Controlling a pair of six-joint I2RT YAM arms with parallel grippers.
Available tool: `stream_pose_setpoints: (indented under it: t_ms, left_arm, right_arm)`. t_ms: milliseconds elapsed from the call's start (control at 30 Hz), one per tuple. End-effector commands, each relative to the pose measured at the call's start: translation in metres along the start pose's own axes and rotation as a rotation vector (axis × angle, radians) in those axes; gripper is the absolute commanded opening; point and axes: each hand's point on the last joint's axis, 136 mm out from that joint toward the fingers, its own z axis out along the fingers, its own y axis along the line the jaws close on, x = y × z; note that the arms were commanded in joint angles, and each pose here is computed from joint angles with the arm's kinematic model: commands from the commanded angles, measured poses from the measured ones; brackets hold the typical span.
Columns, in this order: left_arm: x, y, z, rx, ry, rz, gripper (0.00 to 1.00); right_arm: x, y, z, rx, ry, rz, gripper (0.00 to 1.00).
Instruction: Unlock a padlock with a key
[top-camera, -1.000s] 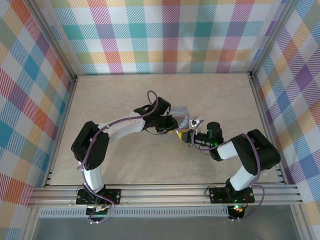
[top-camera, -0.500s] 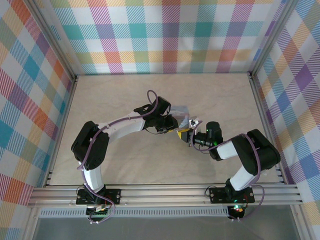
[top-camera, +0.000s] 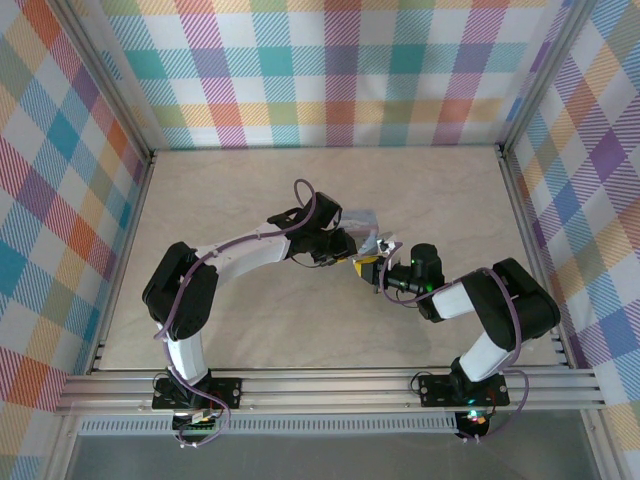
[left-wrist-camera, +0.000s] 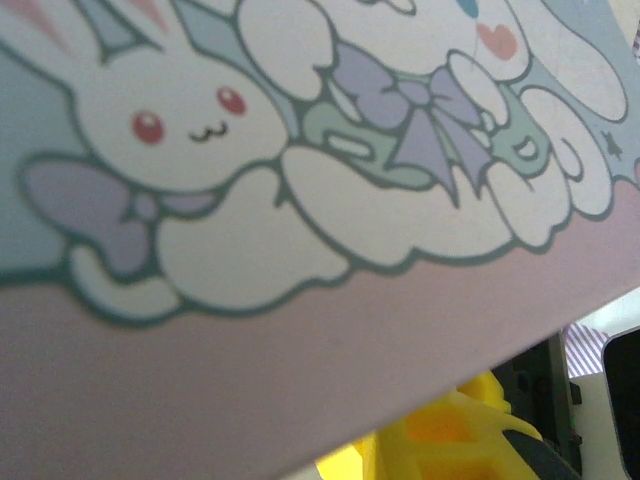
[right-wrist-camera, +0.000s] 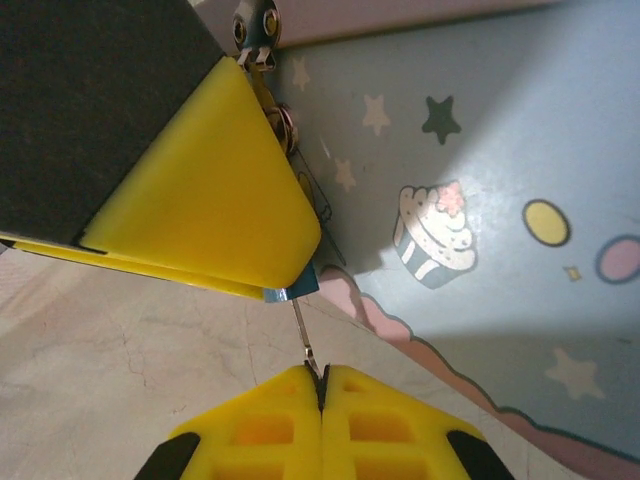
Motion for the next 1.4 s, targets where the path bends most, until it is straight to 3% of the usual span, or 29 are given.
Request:
stream_pose_setpoints:
  t_ms: [0,467,1167,1367]
  left_arm:
    - [0.008,-0.032,-0.014,0.098,0.042,0.034,0.15]
    - [0.012,-0.014,-0.006,0.041,0.047,0.038,0.15]
    - [0.011,-0.022,-0.004,0.074,0.05,0.03,0.15]
    - [0.014,-0.015,-0.001,0.051,0.062,0.028,0.15]
  right_arm:
    - [-0.043,0.003,0.0,0.01,-0.139,-0.093,0.01]
    - [-0.056,0.011,-0.009,0.016,-0.165,-0.117,0.01]
    - [-0.032,0.008,0.005,0.001,-0.084,-0.106,0.01]
    - [-0.046,0.005,0.002,0.035,-0.142,-0.114,0.0]
